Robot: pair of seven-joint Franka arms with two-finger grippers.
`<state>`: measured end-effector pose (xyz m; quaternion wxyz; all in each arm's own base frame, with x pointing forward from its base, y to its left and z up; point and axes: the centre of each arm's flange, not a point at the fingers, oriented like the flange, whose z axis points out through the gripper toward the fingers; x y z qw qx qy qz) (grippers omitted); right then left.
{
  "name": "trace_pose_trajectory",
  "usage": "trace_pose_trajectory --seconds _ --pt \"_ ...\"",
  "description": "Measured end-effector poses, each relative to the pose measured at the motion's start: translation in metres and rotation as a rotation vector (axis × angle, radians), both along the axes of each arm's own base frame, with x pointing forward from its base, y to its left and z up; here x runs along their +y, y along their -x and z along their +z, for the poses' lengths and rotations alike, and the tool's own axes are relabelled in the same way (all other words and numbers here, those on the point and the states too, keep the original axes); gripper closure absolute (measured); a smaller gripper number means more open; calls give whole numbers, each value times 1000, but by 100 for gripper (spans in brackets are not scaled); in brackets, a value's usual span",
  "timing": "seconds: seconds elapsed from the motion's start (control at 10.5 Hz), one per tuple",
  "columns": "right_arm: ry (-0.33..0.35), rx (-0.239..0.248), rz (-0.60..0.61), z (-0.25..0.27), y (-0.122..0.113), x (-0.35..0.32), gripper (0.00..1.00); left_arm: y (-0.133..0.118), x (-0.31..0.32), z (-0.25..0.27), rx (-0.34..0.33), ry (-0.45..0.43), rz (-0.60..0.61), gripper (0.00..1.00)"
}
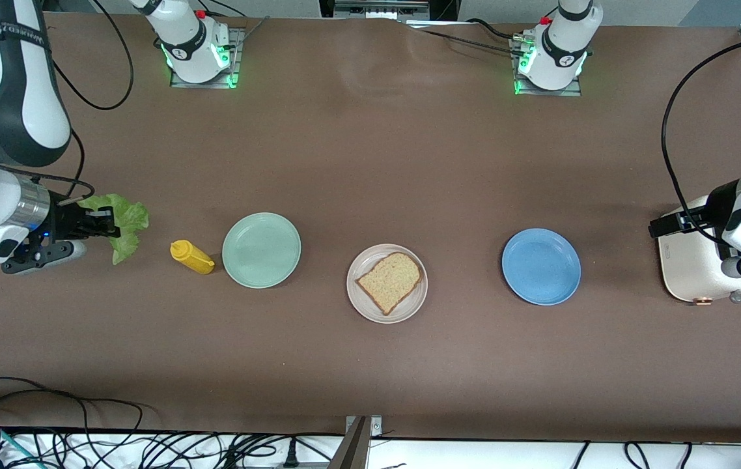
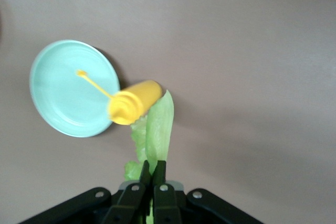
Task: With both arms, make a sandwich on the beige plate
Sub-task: 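Carry the lettuce with the right gripper over the bread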
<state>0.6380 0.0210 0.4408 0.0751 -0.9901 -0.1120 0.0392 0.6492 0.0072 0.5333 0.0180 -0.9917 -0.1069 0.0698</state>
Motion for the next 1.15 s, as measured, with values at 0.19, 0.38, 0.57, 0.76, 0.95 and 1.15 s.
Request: trace_pose_trajectory --seconds 0.19,0.38,0.57,0.76,0.95,1.15 --pt "-47 13 -75 4 -5 60 97 0 0 -1 2 0 0 0" --pt "-78 27 -168 -5 -11 135 97 0 1 -2 5 0 1 0" --pt "-152 46 -296 -12 -26 197 97 1 1 -4 8 0 1 0" --pt "-201 18 -391 -29 -44 253 97 1 1 -4 9 0 1 0" --pt "-261 -7 -514 -59 -54 307 97 1 0 -4 9 1 0 0" --pt "-339 17 -680 -91 -55 360 97 1 0 -4 10 1 1 0"
